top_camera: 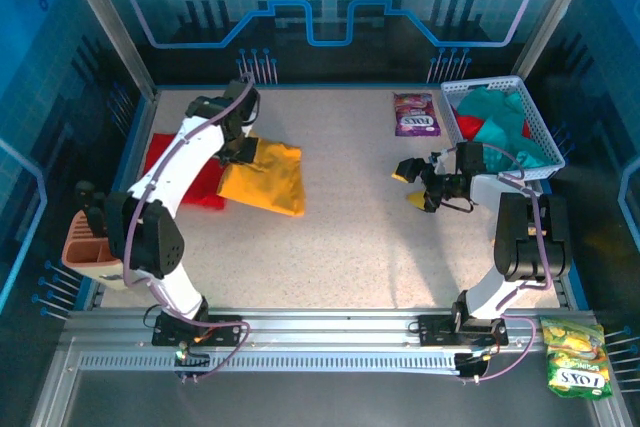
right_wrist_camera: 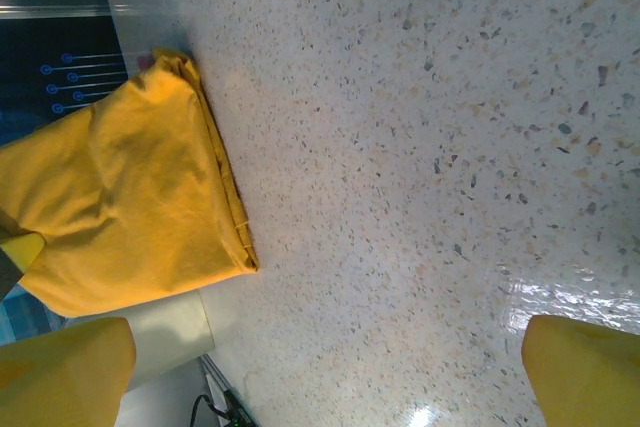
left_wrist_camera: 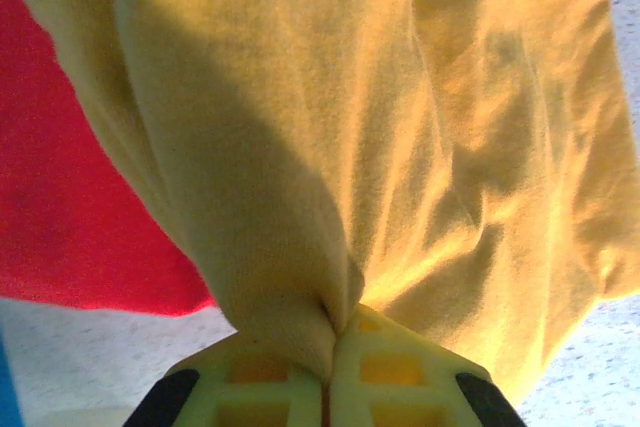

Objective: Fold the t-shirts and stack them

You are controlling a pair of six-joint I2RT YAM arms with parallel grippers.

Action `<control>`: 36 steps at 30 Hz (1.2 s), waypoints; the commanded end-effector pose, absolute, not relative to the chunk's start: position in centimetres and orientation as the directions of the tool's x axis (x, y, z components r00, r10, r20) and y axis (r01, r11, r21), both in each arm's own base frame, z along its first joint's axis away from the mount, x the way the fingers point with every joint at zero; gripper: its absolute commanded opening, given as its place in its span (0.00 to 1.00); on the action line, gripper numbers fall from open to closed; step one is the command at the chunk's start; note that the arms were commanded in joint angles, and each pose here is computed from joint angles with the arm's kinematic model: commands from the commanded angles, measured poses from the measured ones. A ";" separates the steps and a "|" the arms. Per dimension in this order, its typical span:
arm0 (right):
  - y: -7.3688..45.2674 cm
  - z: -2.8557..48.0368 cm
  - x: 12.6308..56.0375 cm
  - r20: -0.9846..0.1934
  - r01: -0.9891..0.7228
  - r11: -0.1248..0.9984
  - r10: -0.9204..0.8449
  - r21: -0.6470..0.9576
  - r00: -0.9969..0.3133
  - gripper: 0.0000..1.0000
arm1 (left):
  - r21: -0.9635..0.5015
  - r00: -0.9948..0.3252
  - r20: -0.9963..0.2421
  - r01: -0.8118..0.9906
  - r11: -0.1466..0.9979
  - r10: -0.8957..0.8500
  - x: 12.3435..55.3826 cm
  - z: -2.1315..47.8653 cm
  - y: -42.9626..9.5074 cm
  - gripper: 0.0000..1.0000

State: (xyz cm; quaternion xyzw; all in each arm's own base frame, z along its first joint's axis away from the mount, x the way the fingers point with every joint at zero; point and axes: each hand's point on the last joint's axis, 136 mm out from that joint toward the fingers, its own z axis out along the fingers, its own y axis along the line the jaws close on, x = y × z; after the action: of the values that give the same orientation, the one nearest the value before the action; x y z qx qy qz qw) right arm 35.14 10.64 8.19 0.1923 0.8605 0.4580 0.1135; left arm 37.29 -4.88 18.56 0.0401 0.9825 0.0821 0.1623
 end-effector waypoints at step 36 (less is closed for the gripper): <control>12.4 8.8 35.1 0.001 0.221 0.532 0.383 0.818 -0.924 1.00 | 0.349 -0.917 -0.383 -0.030 0.937 0.113 37.6 28.2 3.7 0.00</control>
State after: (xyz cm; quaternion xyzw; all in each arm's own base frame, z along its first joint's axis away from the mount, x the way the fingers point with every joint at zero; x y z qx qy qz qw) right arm 35.35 11.76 9.10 0.1809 0.8664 0.4539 0.1027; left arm 36.85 2.35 27.62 0.0262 0.9680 0.1574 0.1936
